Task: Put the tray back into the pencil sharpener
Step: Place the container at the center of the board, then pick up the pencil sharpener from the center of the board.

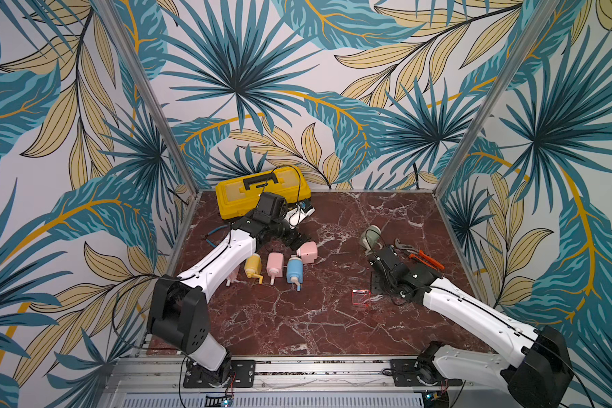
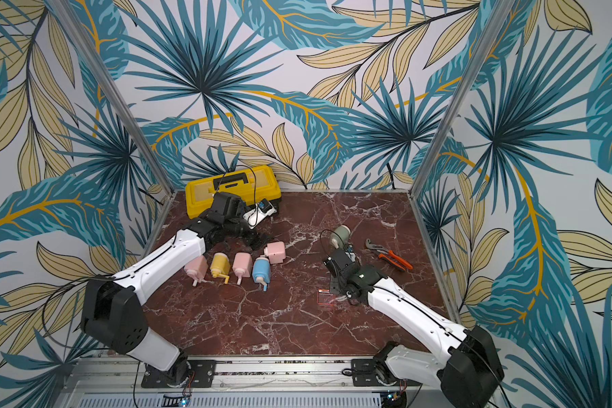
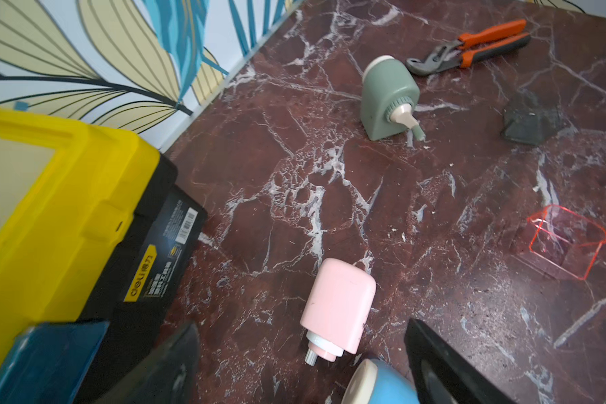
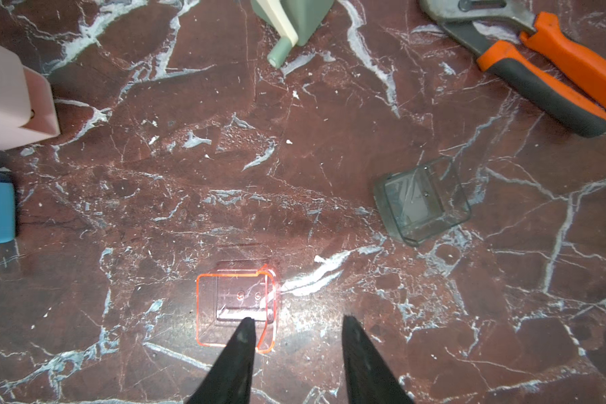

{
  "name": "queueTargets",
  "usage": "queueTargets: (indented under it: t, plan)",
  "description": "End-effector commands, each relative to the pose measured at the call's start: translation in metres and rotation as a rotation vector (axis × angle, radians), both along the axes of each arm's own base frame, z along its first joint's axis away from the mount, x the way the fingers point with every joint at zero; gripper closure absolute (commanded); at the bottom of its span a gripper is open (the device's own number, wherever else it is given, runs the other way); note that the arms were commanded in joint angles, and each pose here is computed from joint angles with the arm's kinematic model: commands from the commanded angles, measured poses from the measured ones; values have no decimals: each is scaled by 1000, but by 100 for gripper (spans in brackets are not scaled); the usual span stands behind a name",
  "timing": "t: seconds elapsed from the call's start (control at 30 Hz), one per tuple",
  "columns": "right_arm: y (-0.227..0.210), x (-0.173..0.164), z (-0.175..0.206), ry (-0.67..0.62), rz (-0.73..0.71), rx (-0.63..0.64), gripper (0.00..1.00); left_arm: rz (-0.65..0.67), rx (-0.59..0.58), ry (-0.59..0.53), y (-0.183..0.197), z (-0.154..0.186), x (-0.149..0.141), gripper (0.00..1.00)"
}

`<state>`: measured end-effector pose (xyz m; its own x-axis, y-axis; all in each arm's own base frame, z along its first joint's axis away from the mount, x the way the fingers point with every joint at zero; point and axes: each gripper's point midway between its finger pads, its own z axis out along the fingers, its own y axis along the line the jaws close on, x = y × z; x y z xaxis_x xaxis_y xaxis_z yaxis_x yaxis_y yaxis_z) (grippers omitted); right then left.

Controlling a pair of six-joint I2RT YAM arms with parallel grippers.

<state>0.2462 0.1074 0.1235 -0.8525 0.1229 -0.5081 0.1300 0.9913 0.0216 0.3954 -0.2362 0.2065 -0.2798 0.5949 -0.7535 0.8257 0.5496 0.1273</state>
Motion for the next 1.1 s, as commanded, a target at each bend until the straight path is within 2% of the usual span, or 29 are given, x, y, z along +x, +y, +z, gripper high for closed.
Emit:
queueTargets:
  t: [0.0,0.2,0.43,0.87,1.07]
  plan:
    - [-14,-8,-6,17,-39,-43,57,-118,69,69,-2,-20,-13,6]
    - [-12,-6,-8,27,-37,-34,57,-162,91,151,-10,-46,-12,5]
    - [-11,-8,-10,31,-44,-20,57,-145,181,156,-7,-71,14,5]
    - [-13,-11,-13,37,-55,-15,57,-264,242,268,-13,-107,-2,4]
    - [-14,-11,-14,38,-58,-14,57,-292,273,285,-20,-121,-1,12]
